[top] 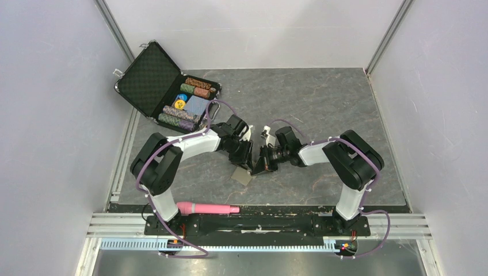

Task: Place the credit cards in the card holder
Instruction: Close the card holder at the center of the board.

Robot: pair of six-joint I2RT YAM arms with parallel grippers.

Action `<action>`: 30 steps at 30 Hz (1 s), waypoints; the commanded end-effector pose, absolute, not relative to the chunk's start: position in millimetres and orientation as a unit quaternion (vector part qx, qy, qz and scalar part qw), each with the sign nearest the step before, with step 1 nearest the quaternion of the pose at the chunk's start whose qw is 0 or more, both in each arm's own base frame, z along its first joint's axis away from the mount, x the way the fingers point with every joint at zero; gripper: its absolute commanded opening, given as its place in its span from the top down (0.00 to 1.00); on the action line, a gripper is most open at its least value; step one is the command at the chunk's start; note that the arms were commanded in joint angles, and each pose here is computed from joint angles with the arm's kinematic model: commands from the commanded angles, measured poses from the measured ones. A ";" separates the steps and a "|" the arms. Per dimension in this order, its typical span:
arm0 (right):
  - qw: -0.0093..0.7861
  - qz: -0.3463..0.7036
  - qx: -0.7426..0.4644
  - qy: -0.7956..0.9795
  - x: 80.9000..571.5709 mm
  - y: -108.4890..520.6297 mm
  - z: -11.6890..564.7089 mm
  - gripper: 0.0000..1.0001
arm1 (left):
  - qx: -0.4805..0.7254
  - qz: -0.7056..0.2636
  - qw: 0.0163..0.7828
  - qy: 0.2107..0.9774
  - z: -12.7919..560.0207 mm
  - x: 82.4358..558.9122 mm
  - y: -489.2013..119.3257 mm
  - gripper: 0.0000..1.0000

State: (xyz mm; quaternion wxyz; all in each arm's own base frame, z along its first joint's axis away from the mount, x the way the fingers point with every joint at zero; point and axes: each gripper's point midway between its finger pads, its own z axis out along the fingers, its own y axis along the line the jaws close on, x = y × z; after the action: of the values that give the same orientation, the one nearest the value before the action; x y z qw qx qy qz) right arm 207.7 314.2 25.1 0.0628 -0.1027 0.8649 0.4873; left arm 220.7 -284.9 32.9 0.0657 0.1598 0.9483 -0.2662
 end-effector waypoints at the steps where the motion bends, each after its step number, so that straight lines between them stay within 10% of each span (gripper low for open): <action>1: 0.090 0.476 -0.105 0.868 219.8 316.7 19.9 1.00 | 0.177 -0.262 0.061 0.947 44.9 213.0 -280.9 0.61; 12: 0.088 0.478 -0.107 0.868 220.0 318.6 20.2 1.00 | 0.185 -0.262 0.055 0.946 51.4 212.5 -281.4 0.58; 30: 0.099 0.488 -0.113 0.860 225.3 323.3 30.0 1.00 | 0.187 -0.294 0.042 0.936 49.4 207.3 -291.3 0.98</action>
State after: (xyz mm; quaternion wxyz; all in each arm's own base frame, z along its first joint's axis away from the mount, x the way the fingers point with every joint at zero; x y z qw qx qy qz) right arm 205.9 315.2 22.2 0.0580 -0.1036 0.8652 0.4871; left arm 205.5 -283.5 40.5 0.0301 0.1699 0.9460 -0.2744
